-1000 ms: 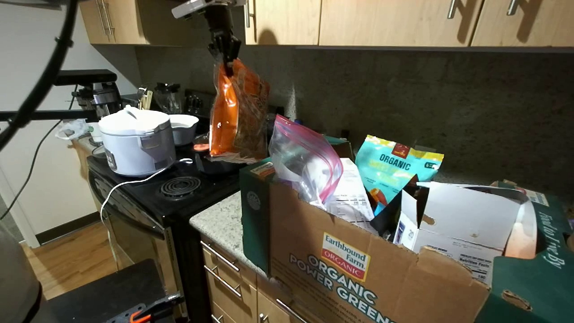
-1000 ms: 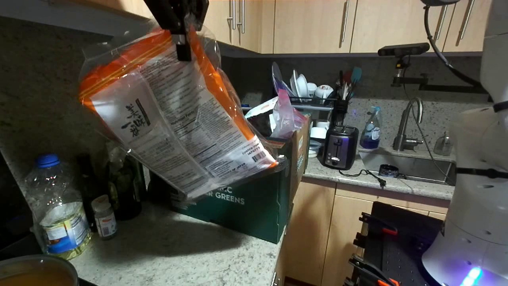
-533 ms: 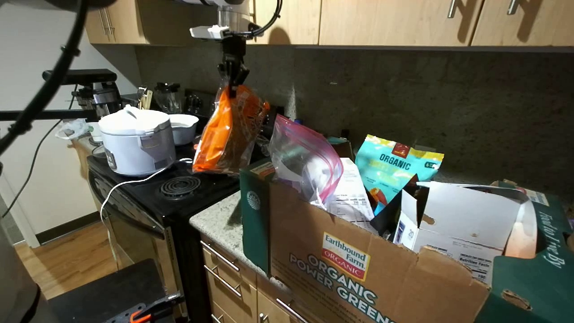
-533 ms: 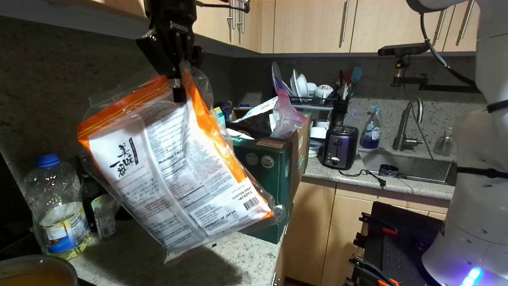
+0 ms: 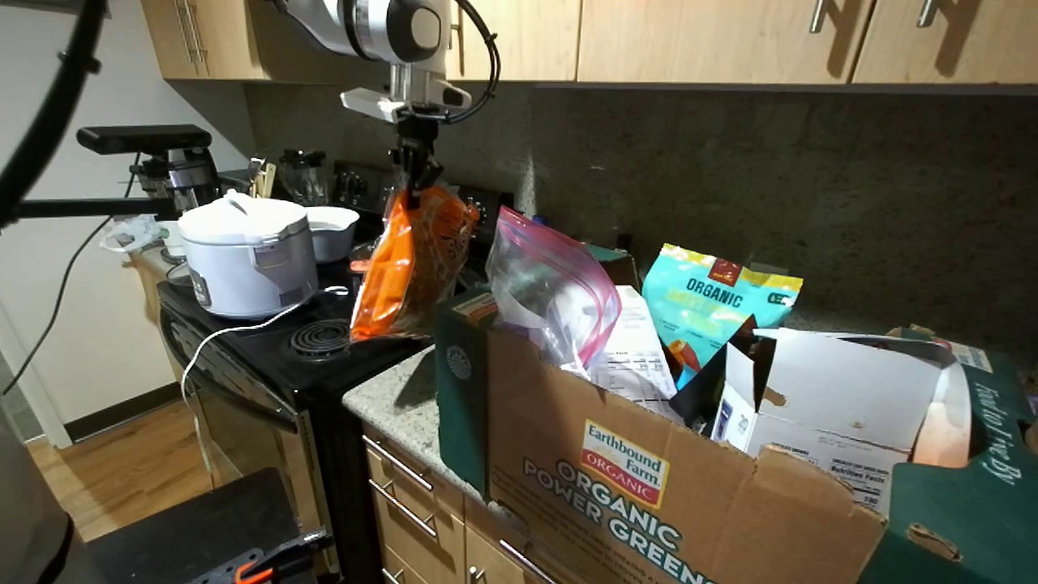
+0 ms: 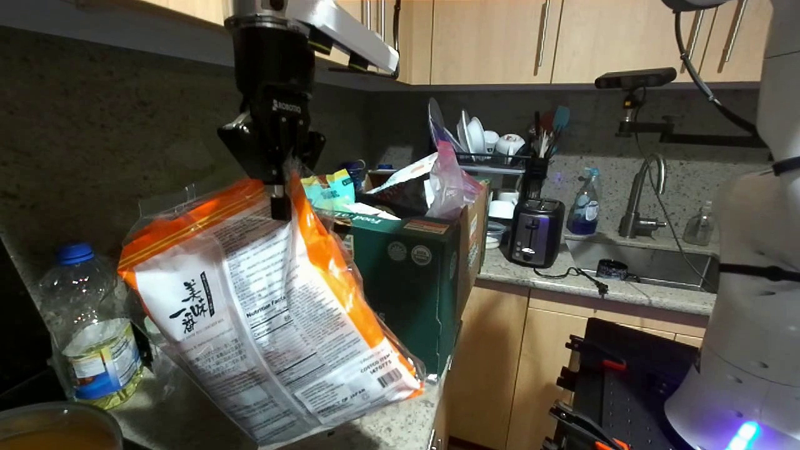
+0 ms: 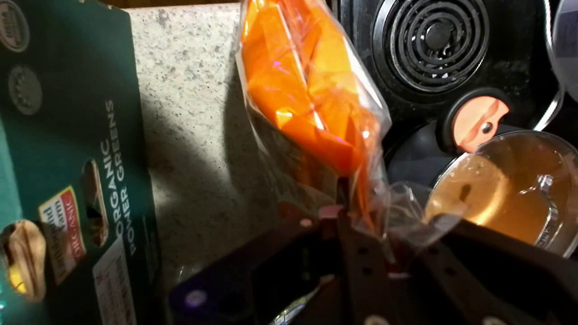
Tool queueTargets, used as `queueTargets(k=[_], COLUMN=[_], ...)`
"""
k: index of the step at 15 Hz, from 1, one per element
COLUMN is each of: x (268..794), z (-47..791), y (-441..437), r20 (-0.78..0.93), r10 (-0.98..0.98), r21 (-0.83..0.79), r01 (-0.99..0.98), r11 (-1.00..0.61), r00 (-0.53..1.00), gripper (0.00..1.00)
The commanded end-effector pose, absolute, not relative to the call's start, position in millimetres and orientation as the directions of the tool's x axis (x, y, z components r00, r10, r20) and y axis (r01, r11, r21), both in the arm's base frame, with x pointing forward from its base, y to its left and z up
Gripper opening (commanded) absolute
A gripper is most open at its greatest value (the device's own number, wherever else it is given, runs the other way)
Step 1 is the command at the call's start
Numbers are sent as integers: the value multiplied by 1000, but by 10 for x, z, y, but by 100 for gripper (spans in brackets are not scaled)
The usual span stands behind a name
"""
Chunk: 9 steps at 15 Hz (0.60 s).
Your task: Remove the orange packet from the green box
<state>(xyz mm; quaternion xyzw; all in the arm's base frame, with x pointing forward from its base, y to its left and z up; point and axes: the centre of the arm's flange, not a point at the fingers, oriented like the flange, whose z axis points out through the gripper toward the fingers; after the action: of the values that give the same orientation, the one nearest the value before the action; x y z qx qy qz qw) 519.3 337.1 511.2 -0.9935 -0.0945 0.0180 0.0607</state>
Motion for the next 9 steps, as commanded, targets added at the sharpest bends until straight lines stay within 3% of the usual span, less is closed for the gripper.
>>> queueTargets(k=[1,5,9], x=[4976,5020,5026], z=[4996,4743,4441], y=[3168,3140,3115], r20=[114,297,367], r10=[178,126,100], r21=[-140,-163,-179], r01=[194,180,176], r11=[-971,-970,-968], r00=[977,947,925], gripper=[1,1,1])
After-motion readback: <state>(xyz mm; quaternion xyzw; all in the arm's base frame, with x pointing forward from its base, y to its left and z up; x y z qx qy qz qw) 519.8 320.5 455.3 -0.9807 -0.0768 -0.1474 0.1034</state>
